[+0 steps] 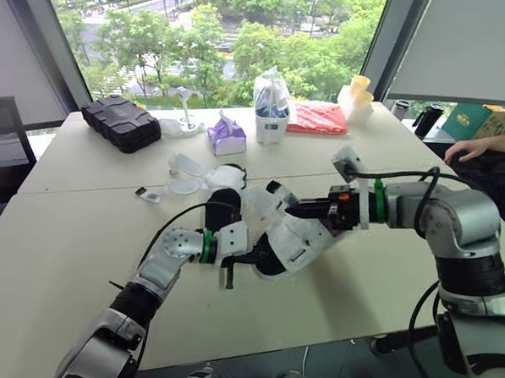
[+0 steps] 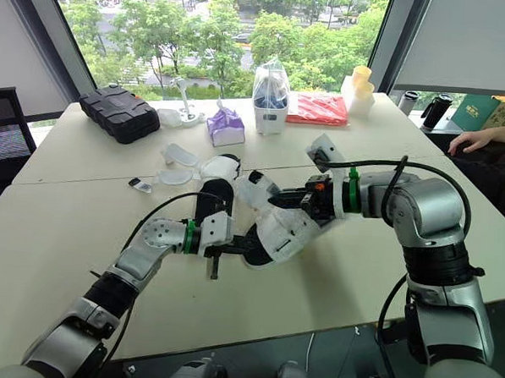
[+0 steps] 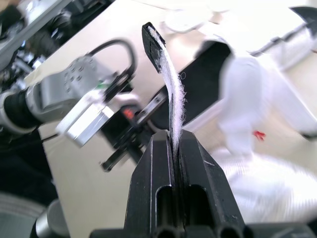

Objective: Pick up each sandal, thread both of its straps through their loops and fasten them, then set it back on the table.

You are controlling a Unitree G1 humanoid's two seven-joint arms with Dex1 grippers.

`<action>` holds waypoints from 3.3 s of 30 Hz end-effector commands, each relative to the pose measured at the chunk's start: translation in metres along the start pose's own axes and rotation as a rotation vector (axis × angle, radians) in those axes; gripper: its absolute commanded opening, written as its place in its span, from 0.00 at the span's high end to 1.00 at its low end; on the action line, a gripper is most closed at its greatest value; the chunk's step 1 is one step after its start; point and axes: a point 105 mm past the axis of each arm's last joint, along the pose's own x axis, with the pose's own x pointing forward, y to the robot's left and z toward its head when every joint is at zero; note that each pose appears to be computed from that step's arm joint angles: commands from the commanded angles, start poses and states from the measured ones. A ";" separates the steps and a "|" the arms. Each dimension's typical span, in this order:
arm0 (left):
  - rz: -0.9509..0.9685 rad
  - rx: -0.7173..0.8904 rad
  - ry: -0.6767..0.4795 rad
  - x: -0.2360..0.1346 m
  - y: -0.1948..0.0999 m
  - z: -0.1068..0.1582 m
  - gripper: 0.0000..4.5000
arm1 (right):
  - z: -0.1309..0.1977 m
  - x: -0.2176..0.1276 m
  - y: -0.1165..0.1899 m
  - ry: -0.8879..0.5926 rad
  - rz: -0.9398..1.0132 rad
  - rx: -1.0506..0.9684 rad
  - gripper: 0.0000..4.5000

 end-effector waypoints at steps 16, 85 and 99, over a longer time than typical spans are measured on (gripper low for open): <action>0.007 0.028 0.019 0.005 0.014 0.001 1.00 | 0.015 -0.006 0.024 -0.084 0.060 0.009 0.99; -0.165 0.086 0.043 0.012 -0.020 -0.006 1.00 | -0.051 -0.008 -0.022 -0.141 -0.239 0.259 0.99; -0.171 0.085 0.044 0.012 -0.023 -0.006 1.00 | -0.065 -0.003 -0.038 -0.152 -0.309 0.329 0.69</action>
